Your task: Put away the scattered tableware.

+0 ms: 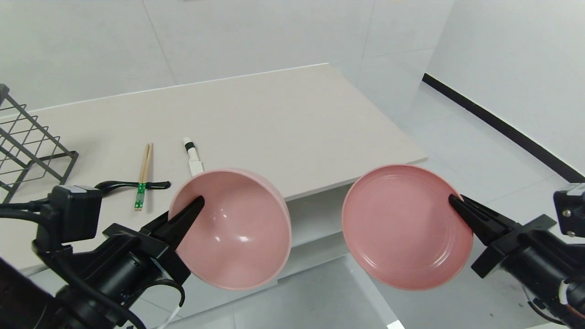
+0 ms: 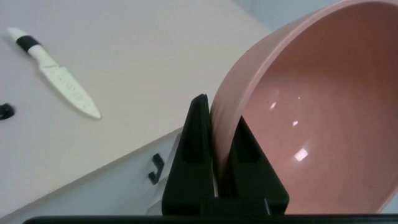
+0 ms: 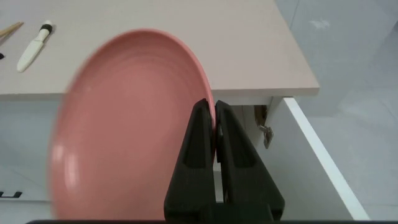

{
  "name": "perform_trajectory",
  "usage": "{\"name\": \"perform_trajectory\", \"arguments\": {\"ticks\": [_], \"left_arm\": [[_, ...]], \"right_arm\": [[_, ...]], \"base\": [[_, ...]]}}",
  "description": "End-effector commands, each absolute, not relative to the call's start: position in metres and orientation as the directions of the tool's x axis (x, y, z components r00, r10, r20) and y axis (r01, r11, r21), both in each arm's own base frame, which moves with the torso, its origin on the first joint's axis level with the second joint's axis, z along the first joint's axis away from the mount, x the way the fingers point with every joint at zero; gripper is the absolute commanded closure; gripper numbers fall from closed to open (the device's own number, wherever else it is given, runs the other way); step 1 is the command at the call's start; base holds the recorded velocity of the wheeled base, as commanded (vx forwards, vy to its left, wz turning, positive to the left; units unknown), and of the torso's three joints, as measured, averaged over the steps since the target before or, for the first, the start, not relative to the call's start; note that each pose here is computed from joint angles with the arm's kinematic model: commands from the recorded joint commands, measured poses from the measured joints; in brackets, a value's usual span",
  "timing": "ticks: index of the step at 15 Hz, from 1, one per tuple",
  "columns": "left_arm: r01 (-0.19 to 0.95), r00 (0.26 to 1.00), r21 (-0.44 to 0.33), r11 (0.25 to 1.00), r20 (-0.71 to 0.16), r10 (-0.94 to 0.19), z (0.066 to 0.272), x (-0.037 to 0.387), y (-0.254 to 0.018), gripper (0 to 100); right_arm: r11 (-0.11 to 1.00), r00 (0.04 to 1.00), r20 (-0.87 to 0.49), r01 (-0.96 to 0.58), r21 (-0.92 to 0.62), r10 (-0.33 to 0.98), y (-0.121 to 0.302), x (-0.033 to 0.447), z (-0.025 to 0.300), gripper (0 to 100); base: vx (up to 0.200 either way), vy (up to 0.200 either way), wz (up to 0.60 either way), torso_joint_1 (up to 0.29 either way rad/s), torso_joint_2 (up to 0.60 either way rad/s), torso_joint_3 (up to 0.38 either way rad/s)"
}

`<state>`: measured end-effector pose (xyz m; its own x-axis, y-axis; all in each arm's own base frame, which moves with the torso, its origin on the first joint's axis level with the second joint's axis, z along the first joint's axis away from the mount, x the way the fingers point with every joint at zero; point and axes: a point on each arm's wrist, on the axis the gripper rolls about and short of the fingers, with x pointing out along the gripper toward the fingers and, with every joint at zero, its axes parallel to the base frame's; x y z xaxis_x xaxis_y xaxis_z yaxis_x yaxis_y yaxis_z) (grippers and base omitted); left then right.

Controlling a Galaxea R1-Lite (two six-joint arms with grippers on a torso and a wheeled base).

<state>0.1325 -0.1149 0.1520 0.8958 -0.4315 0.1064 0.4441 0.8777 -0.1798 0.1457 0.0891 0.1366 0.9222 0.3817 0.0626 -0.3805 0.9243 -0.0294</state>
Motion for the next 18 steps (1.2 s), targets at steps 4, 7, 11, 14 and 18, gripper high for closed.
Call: {"name": "perform_trajectory", "arguments": {"ticks": [4, 7, 11, 14, 18], "left_arm": [[0.443, 0.896, -0.181, 0.878, 0.108, -0.43, 0.152, 0.132, -0.115, 100], [0.443, 0.896, -0.18, 0.878, 0.105, -0.431, 0.152, 0.132, -0.115, 100], [0.453, 0.891, -0.179, 0.873, 0.104, -0.442, 0.151, 0.13, -0.115, 100], [0.465, 0.885, -0.177, 0.868, 0.098, -0.454, 0.15, 0.128, -0.116, 100], [0.498, 0.867, -0.094, 0.862, 0.06, -0.494, 0.142, 0.119, -0.114, 100]], "right_arm": [[0.924, 0.922, 0.063, -0.382, -0.03, 0.383, 0.089, 0.146, 0.137, 100], [0.924, 0.921, 0.068, -0.382, -0.031, 0.383, 0.09, 0.147, 0.137, 100], [0.924, 0.922, 0.071, -0.38, -0.027, 0.381, 0.09, 0.147, 0.138, 100], [0.924, 0.921, 0.071, -0.382, -0.025, 0.383, 0.09, 0.147, 0.138, 100], [0.924, 0.921, 0.069, -0.382, -0.026, 0.383, 0.09, 0.147, 0.138, 100]], "base": [[0.0, 0.0, 0.0, -0.055, 0.13, 0.07], [0.0, 0.0, 0.0, -0.134, 0.32, 0.168], [0.0, 0.0, 0.0, -0.127, 0.28, 0.156], [0.0, 0.0, 0.0, -0.219, 0.49, 0.268], [0.0, 0.0, 0.0, -0.212, 0.51, 0.283]]}}
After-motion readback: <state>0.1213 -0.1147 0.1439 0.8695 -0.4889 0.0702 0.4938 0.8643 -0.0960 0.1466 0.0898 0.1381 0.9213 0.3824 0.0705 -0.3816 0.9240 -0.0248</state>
